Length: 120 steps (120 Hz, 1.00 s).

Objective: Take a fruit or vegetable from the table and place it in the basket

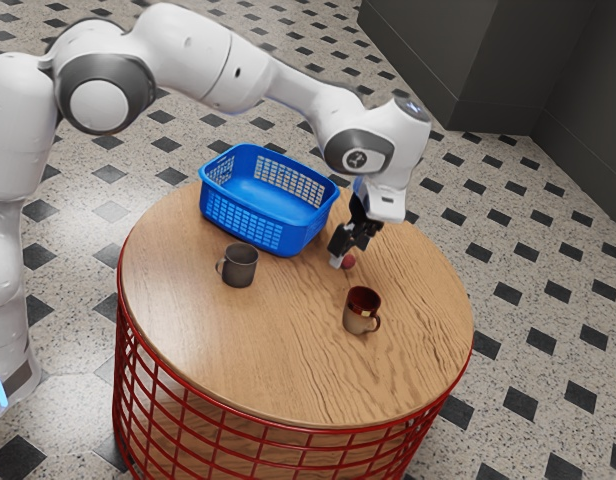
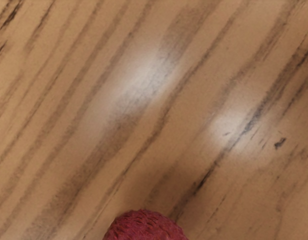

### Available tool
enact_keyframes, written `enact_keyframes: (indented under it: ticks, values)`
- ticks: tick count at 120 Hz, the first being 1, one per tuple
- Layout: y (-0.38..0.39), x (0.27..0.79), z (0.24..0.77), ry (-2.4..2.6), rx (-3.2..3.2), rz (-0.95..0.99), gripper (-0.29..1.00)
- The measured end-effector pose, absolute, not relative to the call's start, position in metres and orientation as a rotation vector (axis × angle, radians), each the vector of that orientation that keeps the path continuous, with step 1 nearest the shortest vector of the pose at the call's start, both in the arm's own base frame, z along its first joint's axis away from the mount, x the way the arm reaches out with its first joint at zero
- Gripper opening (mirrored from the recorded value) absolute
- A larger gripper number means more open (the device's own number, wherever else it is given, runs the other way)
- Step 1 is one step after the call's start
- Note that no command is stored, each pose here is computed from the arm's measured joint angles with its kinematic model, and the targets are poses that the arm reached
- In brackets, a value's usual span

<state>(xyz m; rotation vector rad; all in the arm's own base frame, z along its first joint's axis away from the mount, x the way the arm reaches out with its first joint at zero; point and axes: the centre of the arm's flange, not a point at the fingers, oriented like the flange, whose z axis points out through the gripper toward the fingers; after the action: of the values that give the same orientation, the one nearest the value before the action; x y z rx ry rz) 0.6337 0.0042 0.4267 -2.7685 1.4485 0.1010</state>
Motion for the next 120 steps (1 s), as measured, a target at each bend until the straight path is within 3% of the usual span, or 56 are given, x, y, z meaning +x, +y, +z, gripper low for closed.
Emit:
enact_keyframes:
  ticks: [34,90,120]
  values:
    - [0.004,0.6359,0.4212,1.462,-2.763,0.098,0.7]
    - [0.0035,0.6351,0.4191,1.461,-2.776,0.097,0.21]
    - [0.0053,0.6352,0.4194,1.452,-2.788,0.091,0.18]
